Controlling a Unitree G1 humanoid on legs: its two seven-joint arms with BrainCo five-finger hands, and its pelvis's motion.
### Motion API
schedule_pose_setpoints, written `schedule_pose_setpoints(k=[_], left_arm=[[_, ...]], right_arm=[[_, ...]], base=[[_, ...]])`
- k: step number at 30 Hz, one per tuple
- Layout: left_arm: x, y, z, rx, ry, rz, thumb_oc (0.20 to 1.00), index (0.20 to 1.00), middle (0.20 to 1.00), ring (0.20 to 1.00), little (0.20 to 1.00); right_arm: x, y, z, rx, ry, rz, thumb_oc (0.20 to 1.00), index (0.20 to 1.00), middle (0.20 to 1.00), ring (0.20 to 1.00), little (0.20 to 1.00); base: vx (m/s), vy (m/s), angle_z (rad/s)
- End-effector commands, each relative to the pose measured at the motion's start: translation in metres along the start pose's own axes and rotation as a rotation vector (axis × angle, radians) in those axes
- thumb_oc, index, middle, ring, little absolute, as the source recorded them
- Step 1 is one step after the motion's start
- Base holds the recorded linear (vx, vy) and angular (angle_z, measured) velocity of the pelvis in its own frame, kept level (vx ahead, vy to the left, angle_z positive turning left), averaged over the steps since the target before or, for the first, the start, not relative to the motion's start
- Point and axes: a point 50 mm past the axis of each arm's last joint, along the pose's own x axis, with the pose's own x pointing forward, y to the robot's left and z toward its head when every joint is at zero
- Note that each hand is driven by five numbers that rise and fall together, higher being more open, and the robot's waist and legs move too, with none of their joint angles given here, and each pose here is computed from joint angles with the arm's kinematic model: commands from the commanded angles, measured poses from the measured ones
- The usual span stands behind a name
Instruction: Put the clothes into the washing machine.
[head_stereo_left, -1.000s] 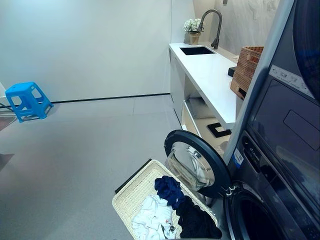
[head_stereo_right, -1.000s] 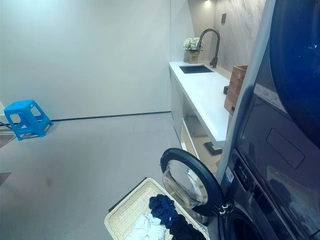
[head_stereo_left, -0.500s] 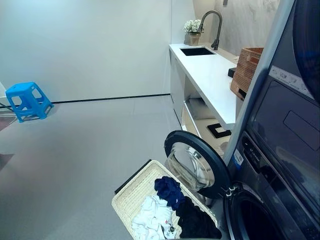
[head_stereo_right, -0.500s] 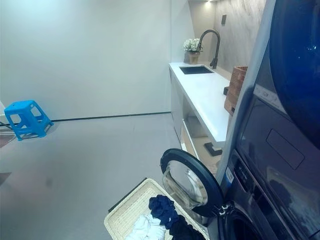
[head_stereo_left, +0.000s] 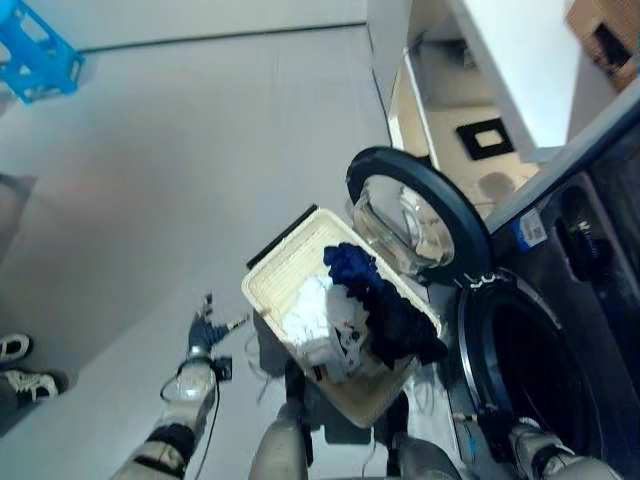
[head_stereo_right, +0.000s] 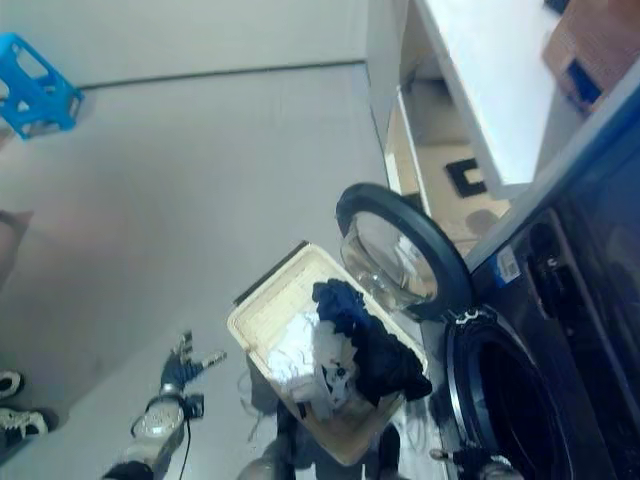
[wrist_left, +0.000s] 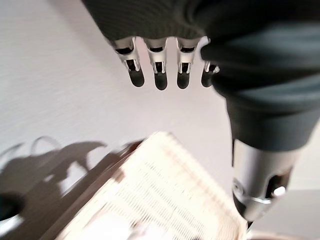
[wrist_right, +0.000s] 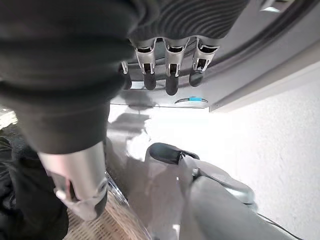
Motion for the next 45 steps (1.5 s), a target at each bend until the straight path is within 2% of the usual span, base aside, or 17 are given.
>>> schedule_pose_setpoints(k=[1, 5, 9, 12, 18, 23, 32, 45], left_arm=[[0.026, 0.013, 0.061, 0.026, -0.257, 0.118, 1.000, 1.000, 1.000, 1.000, 1.000], [0.036, 0.011, 0.103, 0.112, -0.424, 0.123, 1.000, 1.000, 1.000, 1.000, 1.000], [0.037, 0.000, 0.138, 0.252, -0.592, 0.022, 1.000, 1.000, 1.000, 1.000, 1.000], [0.033, -0.014, 0.165, 0.427, -0.738, -0.091, 1.000, 1.000, 1.000, 1.000, 1.000], [0.028, -0.035, 0.199, 0.623, -0.853, -0.283, 1.000, 1.000, 1.000, 1.000, 1.000], [0.022, -0.051, 0.214, 0.736, -0.905, -0.405, 1.000, 1.000, 1.000, 1.000, 1.000], [0.018, -0.068, 0.224, 0.914, -0.938, -0.509, 1.000, 1.000, 1.000, 1.000, 1.000], [0.041, -0.064, 0.207, 1.093, -0.776, -0.435, 1.000, 1.000, 1.000, 1.000, 1.000]], right_arm=[[-0.001, -0.007, 0.028, 0.023, -0.073, -0.012, 1.000, 1.000, 1.000, 1.000, 1.000], [-0.002, -0.011, 0.048, 0.027, -0.121, -0.013, 1.000, 1.000, 1.000, 1.000, 1.000], [-0.004, -0.014, 0.059, 0.036, -0.153, -0.011, 1.000, 1.000, 1.000, 1.000, 1.000], [-0.006, -0.021, 0.069, 0.036, -0.173, -0.029, 1.000, 1.000, 1.000, 1.000, 1.000], [-0.010, -0.030, 0.086, 0.034, -0.204, -0.041, 1.000, 1.000, 1.000, 1.000, 1.000], [-0.012, -0.035, 0.094, 0.030, -0.231, -0.048, 1.000, 1.000, 1.000, 1.000, 1.000], [-0.017, -0.041, 0.110, 0.034, -0.274, -0.048, 1.000, 1.000, 1.000, 1.000, 1.000], [-0.019, -0.038, 0.121, 0.036, -0.309, -0.041, 1.000, 1.000, 1.000, 1.000, 1.000]], base=[[-0.13, -0.030, -0.01], [-0.08, -0.044, 0.02], [-0.07, -0.047, 0.09], [-0.06, -0.011, 0.09], [-0.02, -0.016, 0.01], [0.01, -0.003, 0.01], [0.01, -0.005, 0.00], [0.00, 0.000, 0.00]])
